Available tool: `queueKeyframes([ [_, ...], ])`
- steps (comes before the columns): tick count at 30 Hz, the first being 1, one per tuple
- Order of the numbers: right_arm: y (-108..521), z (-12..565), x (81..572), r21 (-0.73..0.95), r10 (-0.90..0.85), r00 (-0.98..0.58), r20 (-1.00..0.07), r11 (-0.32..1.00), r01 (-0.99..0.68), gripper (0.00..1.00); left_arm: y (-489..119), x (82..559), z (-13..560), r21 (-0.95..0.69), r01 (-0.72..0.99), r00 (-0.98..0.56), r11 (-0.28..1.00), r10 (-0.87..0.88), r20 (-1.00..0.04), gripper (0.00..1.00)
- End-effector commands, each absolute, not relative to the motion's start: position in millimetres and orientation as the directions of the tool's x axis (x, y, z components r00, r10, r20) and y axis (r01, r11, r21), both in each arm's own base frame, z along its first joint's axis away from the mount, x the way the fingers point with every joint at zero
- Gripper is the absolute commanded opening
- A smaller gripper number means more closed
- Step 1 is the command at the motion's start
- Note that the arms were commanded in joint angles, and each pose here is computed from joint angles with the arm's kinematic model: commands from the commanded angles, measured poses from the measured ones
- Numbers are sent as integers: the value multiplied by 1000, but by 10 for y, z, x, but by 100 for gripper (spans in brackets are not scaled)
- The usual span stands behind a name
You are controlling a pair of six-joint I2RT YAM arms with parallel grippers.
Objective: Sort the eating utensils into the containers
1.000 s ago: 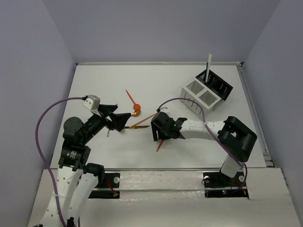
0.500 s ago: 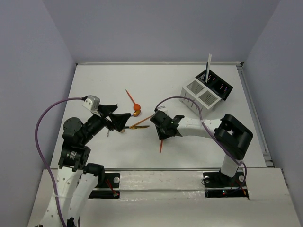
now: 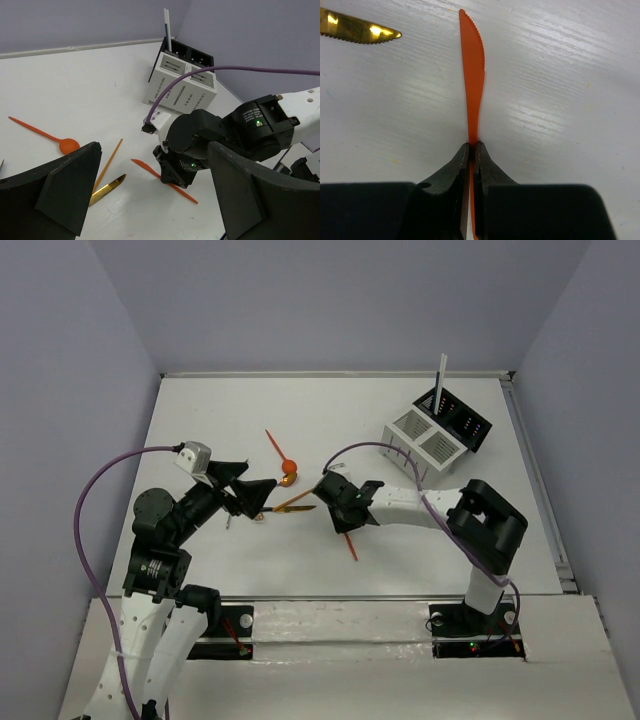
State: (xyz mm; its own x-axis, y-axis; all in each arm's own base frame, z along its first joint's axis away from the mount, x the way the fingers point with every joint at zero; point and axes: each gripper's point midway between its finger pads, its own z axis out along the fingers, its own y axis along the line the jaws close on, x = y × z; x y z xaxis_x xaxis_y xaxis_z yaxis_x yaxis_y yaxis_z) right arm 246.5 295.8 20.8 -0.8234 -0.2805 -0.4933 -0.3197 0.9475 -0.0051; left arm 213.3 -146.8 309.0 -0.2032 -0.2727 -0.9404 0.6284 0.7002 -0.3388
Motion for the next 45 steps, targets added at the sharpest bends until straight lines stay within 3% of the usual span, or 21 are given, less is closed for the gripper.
queueKeyframes([
  [1,2796,241,2468,-46,-270,-815,-512,957,-287,7,-1495,2083,3304,-300,670,-135,679,-286,-949,99],
  [9,2869,1642,2934,147,-4,-523,-852,958,-247,7,-1495,2083,3300,-299,670,-135,680,-284,-949,99],
  [12,2339,2459,3213,206,156,-305,-940,969,-137,7,-1499,2074,3303,-298,673,-135,677,-283,-949,99],
  [14,2098,2641,3371,220,194,-234,-953,972,-87,7,-1498,2079,3300,-299,672,-136,678,-284,-949,99],
  [17,1578,3364,3560,311,312,21,-950,949,-46,7,-1503,2078,3293,-300,673,-140,676,-282,-949,99],
  [24,942,3963,4037,284,248,270,-930,953,104,7,-1523,2073,3286,-301,678,-145,671,-279,-949,99],
  [33,934,3549,4884,94,61,185,-981,981,171,7,-1547,2074,3276,-302,683,-153,665,-273,-950,99],
  [45,992,2640,5104,43,37,34,-999,982,182,7,-1550,2091,3259,-303,682,-158,666,-270,-950,99],
])
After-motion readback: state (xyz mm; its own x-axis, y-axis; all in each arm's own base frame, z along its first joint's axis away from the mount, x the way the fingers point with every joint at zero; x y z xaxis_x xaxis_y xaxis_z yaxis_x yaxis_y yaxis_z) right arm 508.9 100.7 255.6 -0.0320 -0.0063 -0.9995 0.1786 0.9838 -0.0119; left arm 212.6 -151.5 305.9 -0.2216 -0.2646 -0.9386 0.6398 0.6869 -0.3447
